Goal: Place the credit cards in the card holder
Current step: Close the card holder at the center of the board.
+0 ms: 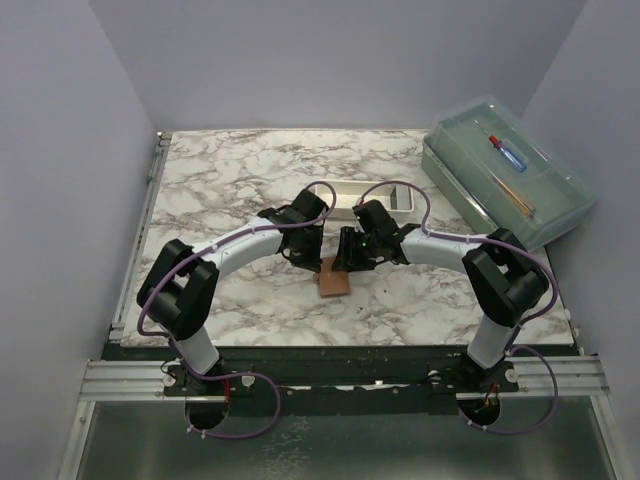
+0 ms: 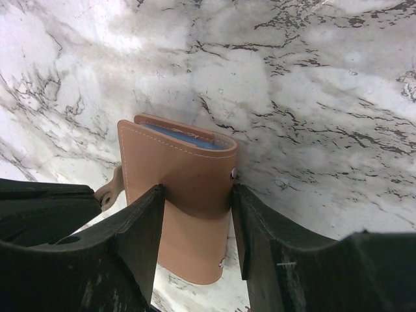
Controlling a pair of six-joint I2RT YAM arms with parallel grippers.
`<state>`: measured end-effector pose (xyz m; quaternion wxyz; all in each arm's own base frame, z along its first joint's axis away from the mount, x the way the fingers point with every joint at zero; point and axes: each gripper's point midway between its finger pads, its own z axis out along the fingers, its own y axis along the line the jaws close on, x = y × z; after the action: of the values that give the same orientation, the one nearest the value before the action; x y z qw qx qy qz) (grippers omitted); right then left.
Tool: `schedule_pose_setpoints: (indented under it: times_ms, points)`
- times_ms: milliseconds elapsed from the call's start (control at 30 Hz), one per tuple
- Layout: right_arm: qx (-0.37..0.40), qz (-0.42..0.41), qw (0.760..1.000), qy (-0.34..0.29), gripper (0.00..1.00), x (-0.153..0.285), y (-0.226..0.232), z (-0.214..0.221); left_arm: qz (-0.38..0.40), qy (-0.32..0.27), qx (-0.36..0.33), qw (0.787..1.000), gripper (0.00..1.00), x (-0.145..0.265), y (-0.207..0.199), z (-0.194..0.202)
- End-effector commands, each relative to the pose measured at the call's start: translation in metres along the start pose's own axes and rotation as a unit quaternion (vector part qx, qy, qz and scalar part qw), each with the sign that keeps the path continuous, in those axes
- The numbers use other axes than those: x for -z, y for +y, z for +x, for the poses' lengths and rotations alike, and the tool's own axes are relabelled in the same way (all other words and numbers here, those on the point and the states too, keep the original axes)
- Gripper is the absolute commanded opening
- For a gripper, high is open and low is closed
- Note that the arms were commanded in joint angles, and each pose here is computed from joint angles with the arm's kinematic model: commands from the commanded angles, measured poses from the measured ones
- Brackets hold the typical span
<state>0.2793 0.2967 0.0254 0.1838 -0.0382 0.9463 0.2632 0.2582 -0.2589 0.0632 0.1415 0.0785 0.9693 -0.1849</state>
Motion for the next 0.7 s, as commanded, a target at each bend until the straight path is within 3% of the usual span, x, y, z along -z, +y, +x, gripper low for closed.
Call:
schedule_pose_setpoints:
  times_ms: [0,667]
  points:
    - [0.002,0.089,0.993,0.08,0.52,-0.015,-0.049,0.054,-0.001,-0.009,-0.006,1.0,0.0,0.0,-0.003,-0.006]
    - [-0.01,0.081,0.993,0.086,0.52,-0.017,-0.046,0.058,-0.001,-0.02,-0.008,1.0,0.0,-0.017,-0.025,-0.013]
